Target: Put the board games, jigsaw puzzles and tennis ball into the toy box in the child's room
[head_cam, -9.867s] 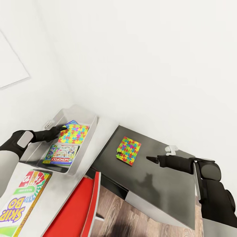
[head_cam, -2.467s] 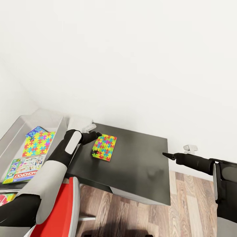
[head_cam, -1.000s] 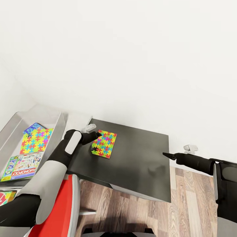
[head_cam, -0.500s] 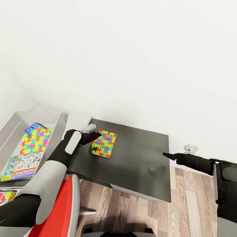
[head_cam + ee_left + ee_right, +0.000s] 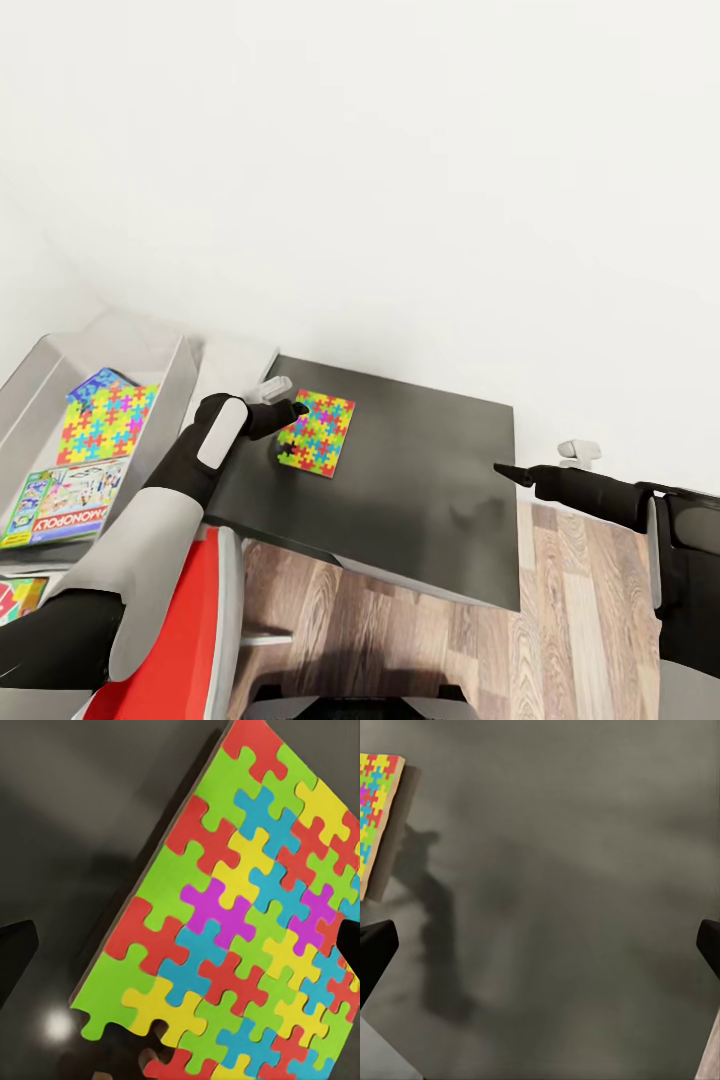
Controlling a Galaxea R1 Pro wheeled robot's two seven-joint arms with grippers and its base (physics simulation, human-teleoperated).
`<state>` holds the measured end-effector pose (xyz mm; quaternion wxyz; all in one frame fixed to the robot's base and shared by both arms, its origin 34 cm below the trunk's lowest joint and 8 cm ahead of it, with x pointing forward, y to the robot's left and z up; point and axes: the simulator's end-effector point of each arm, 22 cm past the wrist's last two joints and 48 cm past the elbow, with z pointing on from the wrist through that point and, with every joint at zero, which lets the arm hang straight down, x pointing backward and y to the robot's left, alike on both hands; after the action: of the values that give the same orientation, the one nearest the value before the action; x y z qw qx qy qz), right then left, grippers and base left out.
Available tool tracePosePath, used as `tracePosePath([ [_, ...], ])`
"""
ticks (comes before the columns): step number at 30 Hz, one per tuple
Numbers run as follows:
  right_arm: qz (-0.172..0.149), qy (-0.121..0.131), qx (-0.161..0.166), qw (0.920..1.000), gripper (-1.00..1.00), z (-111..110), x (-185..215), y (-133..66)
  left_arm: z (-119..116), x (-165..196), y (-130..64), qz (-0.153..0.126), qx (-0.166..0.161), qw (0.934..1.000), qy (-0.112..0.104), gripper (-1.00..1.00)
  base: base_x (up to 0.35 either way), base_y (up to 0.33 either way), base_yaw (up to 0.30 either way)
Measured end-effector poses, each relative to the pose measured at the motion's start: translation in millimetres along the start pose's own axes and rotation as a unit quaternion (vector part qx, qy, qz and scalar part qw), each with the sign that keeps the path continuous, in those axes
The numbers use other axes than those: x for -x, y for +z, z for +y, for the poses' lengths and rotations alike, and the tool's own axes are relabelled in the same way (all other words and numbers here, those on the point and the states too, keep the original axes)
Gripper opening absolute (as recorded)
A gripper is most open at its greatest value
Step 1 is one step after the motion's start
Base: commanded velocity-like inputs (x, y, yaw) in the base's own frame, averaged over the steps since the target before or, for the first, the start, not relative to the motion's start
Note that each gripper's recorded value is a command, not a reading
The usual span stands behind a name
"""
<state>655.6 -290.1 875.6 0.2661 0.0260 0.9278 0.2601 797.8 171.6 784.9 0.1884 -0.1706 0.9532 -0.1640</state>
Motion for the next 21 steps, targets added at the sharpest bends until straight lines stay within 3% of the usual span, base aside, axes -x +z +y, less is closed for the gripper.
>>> tracePosePath([
  [21,0.010,0.006,-0.002,0.9999,1.00,-5,-9,8.1,9,-12,12.3,0.012,0.005,0.9999,-0.004,1.00,0.000,0.000,0.000],
])
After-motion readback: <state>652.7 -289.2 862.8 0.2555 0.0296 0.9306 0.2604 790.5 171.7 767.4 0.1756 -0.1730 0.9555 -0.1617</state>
